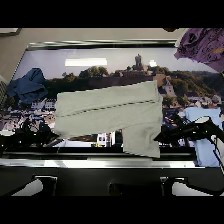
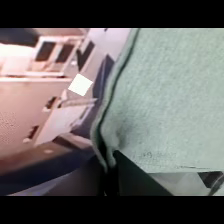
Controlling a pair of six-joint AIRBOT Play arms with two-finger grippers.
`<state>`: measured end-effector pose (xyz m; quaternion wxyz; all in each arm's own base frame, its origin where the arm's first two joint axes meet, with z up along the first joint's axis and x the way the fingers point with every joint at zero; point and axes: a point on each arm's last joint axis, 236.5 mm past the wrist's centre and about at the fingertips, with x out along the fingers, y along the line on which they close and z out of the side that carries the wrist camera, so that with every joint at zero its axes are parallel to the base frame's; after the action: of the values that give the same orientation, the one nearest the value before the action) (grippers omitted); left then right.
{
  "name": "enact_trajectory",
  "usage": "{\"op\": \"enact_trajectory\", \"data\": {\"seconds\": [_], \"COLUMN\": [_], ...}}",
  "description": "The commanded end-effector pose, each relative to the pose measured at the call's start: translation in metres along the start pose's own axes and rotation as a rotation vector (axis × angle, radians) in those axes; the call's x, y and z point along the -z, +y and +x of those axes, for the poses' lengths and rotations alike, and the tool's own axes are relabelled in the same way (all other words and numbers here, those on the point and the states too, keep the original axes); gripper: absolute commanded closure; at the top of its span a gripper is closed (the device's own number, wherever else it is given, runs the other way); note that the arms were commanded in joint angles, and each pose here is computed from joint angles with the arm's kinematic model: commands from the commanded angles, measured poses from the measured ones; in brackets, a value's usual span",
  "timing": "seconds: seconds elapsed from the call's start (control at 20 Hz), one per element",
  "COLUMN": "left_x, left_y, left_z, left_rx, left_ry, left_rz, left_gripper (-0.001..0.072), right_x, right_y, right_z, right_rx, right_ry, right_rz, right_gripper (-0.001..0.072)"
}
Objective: Fold the clothes and pants, and hang the long-sleeved shirts on hangers.
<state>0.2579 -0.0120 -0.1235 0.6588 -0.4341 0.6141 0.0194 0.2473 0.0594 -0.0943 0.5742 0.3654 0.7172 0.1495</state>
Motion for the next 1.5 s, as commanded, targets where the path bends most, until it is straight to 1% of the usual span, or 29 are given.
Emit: {"op": "enact_trajectory", "data": {"seconds": [0.0, 0.1, 0.25, 0.4, 0.5, 0.6, 0.7, 0.85, 0.95, 1.15, 1.3, 1.45], "left_x": [0.003, 0.005, 0.009, 0.019, 0.029, 0.027, 0.017, -0.011, -0.030, -0.068, -0.094, -0.117], "left_y": [0.006, 0.003, -0.002, 0.000, 0.000, -0.011, -0.026, -0.045, -0.058, -0.075, -0.083, -0.091], "left_z": [0.001, -0.001, -0.016, -0.042, -0.060, -0.072, -0.077, -0.085, -0.093, -0.098, -0.093, -0.084], "left_rx": [-0.022, -0.017, -0.028, -0.089, -0.129, -0.116, -0.082, -0.069, -0.064, -0.064, -0.069, -0.073], "left_ry": [0.017, 0.026, 0.026, 0.000, -0.022, -0.089, -0.149, -0.248, -0.310, -0.389, -0.411, -0.408], "left_rz": [0.024, 0.031, 0.070, 0.093, 0.108, 0.122, 0.147, 0.195, 0.222, 0.249, 0.256, 0.263], "left_gripper": [0.0692, 0.0693, 0.0694, 0.0695, 0.0694, 0.0694, 0.0695, 0.0695, 0.0695, 0.0695, 0.0695, 0.0694], "right_x": [0.005, 0.009, 0.006, 0.018, 0.037, 0.046, 0.038, 0.010, -0.015, -0.074, -0.133, -0.171], "right_y": [0.002, 0.005, 0.017, 0.035, 0.046, 0.060, 0.081, 0.102, 0.113, 0.150, 0.158, 0.169], "right_z": [0.000, -0.001, -0.018, -0.039, -0.050, -0.063, -0.076, -0.090, -0.097, -0.075, -0.075, -0.086], "right_rx": [-0.007, -0.015, 0.006, 0.030, 0.044, 0.049, 0.014, -0.051, -0.086, -0.034, 0.061, 0.056], "right_ry": [0.019, 0.034, -0.048, -0.133, -0.166, -0.243, -0.354, -0.460, -0.487, -0.454, -0.522, -0.567], "right_rz": [-0.002, -0.016, -0.083, -0.142, -0.157, -0.193, -0.236, -0.280, -0.301, -0.440, -0.416, -0.408], "right_gripper": [0.0677, 0.0678, 0.0680, 0.0680, 0.0679, 0.0679, 0.0679, 0.0679, 0.0679, 0.0678, 0.0679, 0.0679]}}
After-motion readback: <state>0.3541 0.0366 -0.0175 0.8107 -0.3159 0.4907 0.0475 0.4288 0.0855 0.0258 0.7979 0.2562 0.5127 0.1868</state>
